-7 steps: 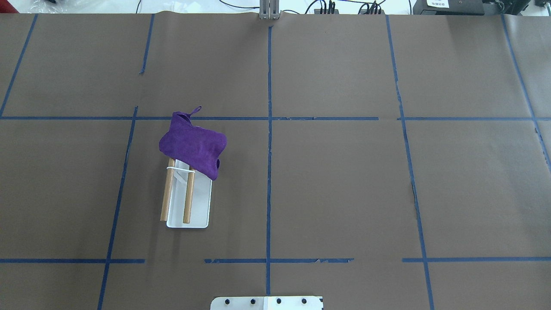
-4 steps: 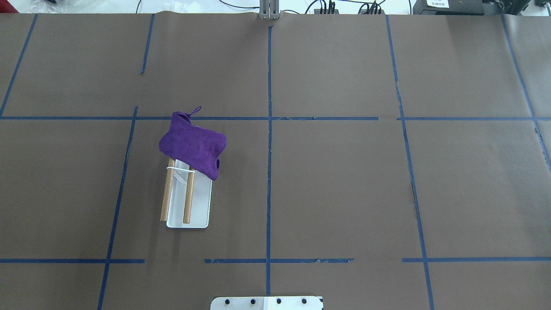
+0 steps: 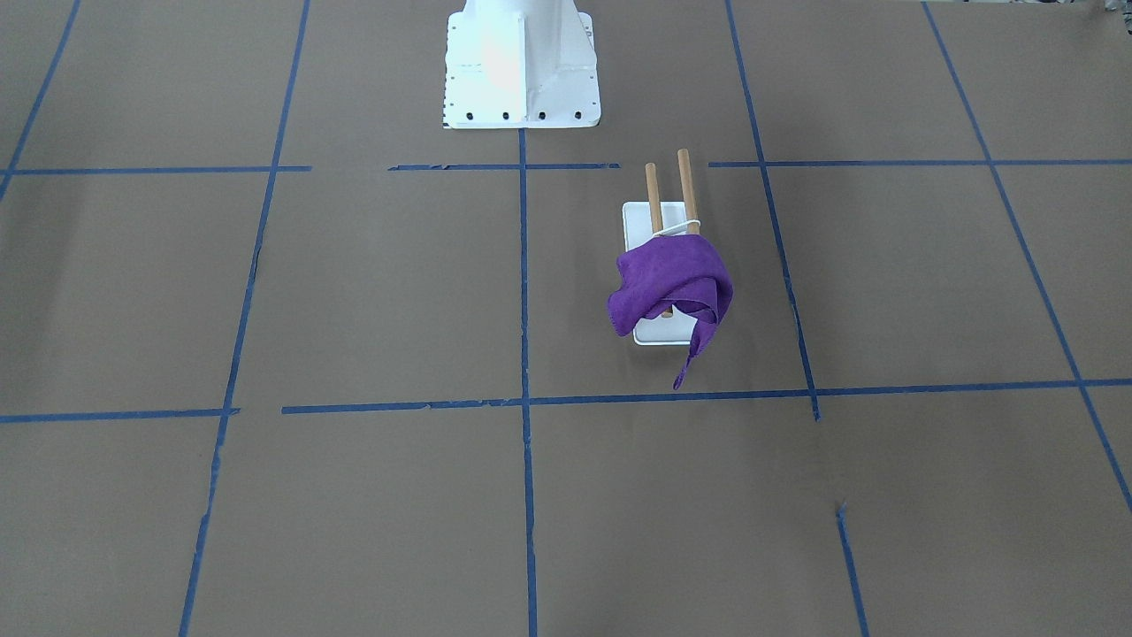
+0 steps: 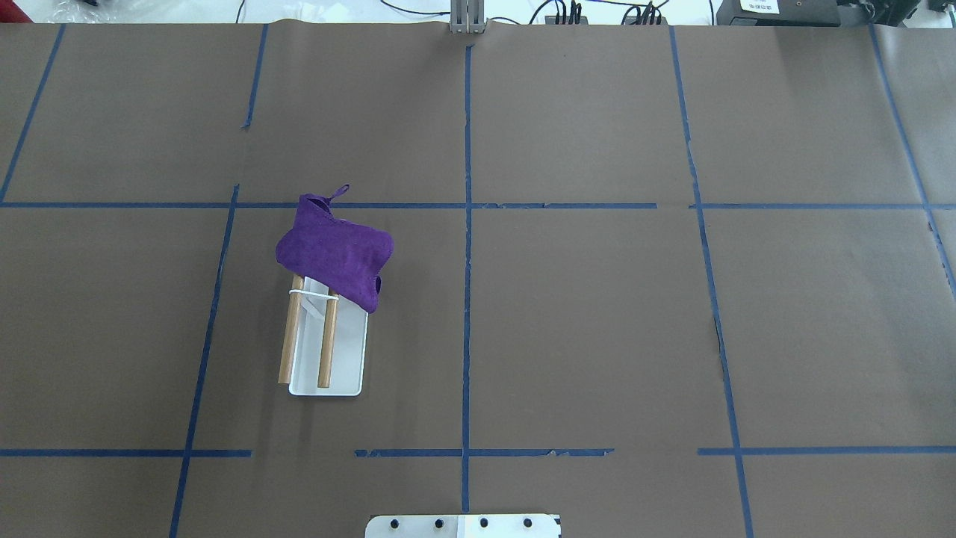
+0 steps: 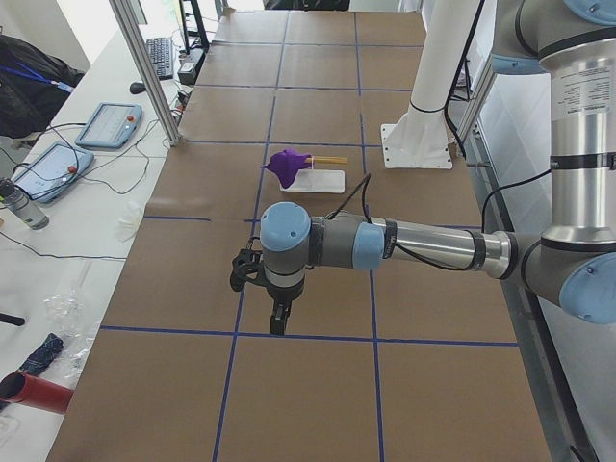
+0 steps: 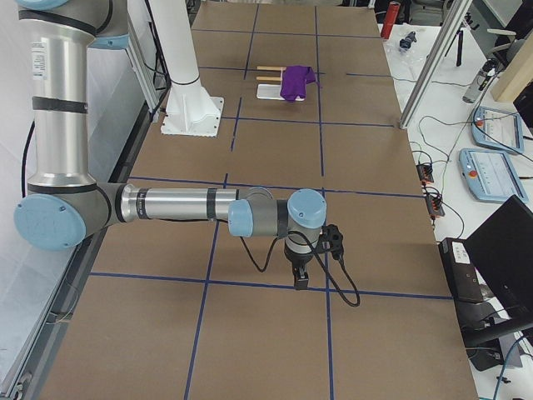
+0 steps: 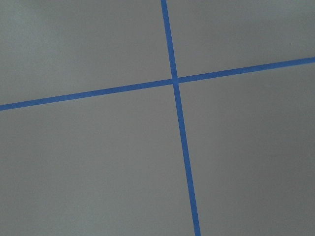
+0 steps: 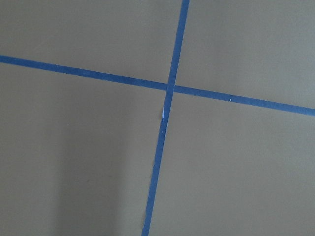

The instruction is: Hang towel on rack

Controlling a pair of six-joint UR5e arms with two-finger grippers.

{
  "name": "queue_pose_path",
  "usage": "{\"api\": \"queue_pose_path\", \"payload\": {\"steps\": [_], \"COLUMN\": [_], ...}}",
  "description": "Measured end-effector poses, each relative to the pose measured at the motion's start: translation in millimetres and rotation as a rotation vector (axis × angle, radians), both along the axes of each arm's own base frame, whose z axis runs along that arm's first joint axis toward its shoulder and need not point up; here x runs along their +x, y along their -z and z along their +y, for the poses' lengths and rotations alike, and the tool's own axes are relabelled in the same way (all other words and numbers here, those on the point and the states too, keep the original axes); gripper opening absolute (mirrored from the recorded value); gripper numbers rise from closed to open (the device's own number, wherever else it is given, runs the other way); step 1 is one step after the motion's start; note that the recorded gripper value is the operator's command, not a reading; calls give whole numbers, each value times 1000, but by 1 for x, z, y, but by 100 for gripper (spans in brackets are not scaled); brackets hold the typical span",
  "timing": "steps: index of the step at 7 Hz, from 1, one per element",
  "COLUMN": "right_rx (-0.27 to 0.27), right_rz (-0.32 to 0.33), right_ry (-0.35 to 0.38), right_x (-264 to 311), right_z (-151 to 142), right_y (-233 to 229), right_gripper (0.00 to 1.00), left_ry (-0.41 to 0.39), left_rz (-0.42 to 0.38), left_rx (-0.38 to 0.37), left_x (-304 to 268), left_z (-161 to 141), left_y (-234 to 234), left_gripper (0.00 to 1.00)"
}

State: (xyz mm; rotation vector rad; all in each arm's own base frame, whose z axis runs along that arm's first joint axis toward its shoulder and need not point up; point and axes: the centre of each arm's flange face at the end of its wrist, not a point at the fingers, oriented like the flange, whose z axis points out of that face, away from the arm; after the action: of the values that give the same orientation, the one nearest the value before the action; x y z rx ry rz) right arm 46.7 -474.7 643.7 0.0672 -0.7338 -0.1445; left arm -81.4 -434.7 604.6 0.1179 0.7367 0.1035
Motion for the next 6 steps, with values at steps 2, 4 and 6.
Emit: {"api": "queue_pose_path", "payload": {"steps": [2,4,6], "right_rx": [0,1,0], "right_rz": [0,0,-1], "right_ry": [-1,-1,-1], "right_x": [0,0,0], "right_z": [0,0,0], "right_y": [0,1,1], "right_gripper": [100,100,100], "left_ry": [0,0,1], "left_rz": [0,0,1], "left_rx": [-6,-7,-8], "left_x": [0,0,0], "left_z": [1,2,2], "left_y": [-3,-3,-3], "left_gripper": [100,100,100]}}
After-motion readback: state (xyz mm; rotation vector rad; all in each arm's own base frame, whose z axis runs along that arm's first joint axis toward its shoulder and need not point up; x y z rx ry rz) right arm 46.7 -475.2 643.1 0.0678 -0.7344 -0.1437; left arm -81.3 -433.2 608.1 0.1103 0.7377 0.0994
